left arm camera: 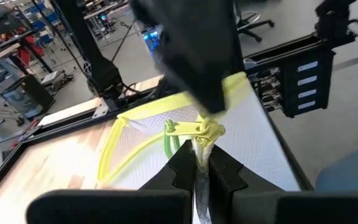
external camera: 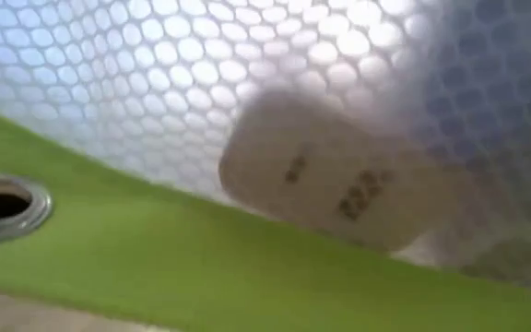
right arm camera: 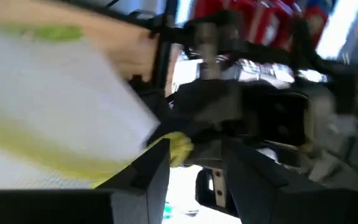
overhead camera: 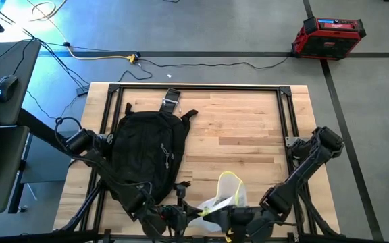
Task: Unpack backpack
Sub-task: Close the green zip bag
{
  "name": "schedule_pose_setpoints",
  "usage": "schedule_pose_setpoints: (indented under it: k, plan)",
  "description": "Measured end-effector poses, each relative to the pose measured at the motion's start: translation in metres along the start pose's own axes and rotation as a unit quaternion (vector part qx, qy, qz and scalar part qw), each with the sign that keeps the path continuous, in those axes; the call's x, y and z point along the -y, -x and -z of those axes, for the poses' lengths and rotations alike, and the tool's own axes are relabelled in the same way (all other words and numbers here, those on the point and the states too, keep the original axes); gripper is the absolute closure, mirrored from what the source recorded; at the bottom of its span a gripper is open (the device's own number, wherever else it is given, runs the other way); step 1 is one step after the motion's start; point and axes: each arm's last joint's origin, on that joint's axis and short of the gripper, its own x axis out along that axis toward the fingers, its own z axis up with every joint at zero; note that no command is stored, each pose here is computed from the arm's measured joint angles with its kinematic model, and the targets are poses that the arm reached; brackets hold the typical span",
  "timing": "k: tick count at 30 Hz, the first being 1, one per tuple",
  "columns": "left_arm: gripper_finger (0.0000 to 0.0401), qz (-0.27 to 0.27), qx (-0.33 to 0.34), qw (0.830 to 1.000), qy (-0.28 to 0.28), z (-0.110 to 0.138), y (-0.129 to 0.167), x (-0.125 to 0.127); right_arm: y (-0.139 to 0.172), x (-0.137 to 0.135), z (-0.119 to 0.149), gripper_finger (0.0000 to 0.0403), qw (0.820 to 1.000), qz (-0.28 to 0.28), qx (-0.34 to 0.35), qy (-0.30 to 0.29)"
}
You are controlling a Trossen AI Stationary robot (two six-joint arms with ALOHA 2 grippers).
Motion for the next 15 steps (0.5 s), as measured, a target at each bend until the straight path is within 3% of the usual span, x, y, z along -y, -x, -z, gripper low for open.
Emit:
schedule_pose_setpoints:
  k: [6,15]
  plan:
    - [0.0401,-0.010,-0.008,1.000,0.001,0.002,0.000,-0.001,0.007,0.010,0.003,0.0273,0.985,0.015,0.019,-0.173]
    - [0.0401,-0.017,-0.019,1.000,0.001,0.005,0.000,-0.001,-0.019,0.007,0.044,0.0273,0.943,-0.082,0.043,-0.319]
